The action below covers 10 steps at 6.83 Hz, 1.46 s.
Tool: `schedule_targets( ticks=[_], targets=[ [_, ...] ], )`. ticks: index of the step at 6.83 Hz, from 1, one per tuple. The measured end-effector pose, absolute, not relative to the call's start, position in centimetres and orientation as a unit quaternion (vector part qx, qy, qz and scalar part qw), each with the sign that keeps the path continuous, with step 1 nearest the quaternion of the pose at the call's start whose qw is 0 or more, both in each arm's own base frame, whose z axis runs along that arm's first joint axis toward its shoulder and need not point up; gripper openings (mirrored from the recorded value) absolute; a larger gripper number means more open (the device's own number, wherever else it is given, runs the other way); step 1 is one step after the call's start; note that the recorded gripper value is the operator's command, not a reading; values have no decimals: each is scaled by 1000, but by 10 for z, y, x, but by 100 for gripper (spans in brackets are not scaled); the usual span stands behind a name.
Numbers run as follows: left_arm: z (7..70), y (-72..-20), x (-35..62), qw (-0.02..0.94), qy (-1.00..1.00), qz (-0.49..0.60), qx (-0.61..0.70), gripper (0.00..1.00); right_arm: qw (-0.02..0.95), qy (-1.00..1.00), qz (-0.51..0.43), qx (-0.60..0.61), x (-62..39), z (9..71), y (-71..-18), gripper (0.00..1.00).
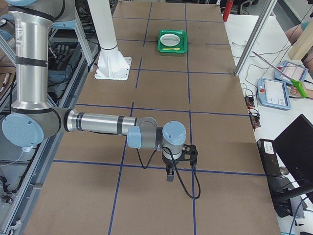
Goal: Place spoon
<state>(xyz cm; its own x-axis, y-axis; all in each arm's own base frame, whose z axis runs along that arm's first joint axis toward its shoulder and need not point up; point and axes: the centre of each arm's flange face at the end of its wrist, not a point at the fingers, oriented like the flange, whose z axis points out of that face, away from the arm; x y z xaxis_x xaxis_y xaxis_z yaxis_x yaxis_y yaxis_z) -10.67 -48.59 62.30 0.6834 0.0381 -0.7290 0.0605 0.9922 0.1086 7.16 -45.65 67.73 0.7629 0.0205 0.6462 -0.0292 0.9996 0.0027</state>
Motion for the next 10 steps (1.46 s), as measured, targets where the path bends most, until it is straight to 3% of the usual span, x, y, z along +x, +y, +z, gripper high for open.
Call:
schedule_targets(
  ticks=[10],
  targets=[
    [617, -491, -107, 917, 393, 1, 68, 100, 939, -344, 13, 6, 72, 677, -456, 100]
  ],
)
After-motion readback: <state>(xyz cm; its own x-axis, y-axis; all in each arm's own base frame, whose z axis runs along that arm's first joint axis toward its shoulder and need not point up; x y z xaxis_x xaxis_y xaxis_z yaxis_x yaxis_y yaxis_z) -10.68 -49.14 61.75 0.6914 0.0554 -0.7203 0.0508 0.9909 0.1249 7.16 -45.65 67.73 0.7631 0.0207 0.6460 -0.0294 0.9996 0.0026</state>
